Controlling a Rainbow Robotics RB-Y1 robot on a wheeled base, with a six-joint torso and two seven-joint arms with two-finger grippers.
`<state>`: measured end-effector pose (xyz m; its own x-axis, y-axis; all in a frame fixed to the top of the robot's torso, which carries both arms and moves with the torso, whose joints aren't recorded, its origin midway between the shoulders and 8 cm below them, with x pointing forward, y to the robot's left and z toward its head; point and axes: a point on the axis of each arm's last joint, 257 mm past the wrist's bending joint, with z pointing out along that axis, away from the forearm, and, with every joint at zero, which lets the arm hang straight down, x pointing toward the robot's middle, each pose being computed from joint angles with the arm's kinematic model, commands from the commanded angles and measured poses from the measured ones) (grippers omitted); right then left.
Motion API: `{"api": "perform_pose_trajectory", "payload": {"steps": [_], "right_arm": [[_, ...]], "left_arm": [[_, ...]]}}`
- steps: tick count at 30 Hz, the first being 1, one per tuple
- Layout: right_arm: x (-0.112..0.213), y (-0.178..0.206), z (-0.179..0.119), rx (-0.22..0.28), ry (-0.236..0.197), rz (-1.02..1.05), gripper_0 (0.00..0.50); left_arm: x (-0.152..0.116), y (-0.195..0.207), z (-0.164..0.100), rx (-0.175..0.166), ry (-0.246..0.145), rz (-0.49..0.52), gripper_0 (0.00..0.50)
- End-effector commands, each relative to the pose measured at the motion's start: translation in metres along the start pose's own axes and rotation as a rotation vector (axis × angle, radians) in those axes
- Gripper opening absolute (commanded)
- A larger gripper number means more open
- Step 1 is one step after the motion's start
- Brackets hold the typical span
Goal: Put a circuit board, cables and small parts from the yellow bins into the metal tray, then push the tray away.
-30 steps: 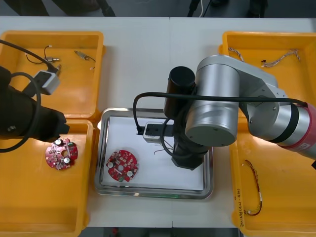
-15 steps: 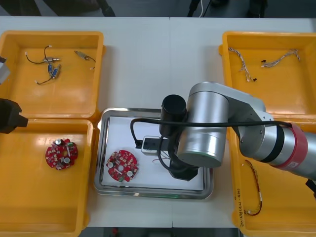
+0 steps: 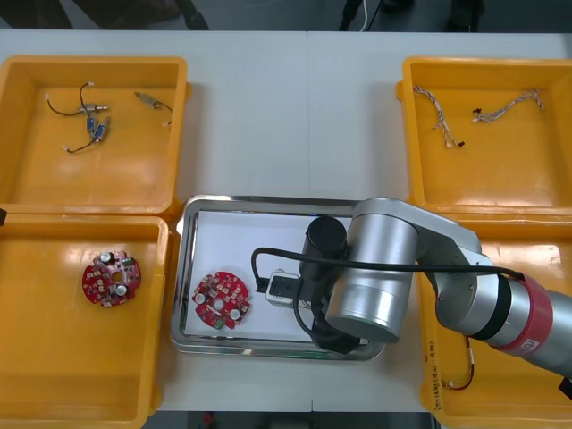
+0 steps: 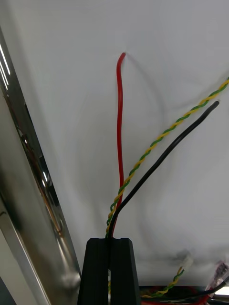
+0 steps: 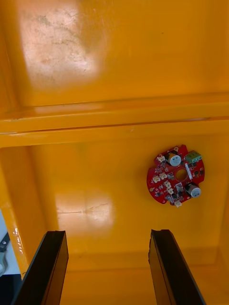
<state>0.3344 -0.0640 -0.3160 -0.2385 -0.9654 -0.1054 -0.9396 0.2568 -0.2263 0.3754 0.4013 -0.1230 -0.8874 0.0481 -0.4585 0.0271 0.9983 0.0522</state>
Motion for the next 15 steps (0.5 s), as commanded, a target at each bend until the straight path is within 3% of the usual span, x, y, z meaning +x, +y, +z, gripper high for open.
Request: {"api": "perform_pose_trajectory", "payload": {"steps": [1,4,11,12,13,14,15], "right_arm": [[-0.019,0.022,0.001,-0.027,-0.043,-0.048,0.000],[-0.020,0.019,0.001,-0.015,-0.045,-0.051,0.000],[-0.032,-0.001,-0.003,0.068,-0.090,-0.058,0.000],[-0.033,-0.004,-0.004,0.079,-0.094,-0.060,0.031],[-0.033,-0.006,-0.005,0.085,-0.094,-0.061,0.083],[-0.034,-0.008,-0.006,0.092,-0.098,-0.059,0.336],[-0.035,-0.009,-0.006,0.100,-0.100,-0.062,0.467]], "left_arm": [[-0.019,0.011,-0.010,-0.012,-0.034,0.048,0.500],[-0.026,0.011,-0.009,-0.004,-0.043,0.043,0.500],[-0.043,0.012,-0.005,0.004,-0.059,0.032,0.500],[-0.046,0.011,-0.004,0.008,-0.064,0.031,0.500],[-0.048,0.010,-0.004,0.011,-0.065,0.032,0.500],[-0.051,0.010,-0.003,0.014,-0.067,0.031,0.500],[-0.055,0.008,-0.002,0.019,-0.071,0.035,0.500]]}}
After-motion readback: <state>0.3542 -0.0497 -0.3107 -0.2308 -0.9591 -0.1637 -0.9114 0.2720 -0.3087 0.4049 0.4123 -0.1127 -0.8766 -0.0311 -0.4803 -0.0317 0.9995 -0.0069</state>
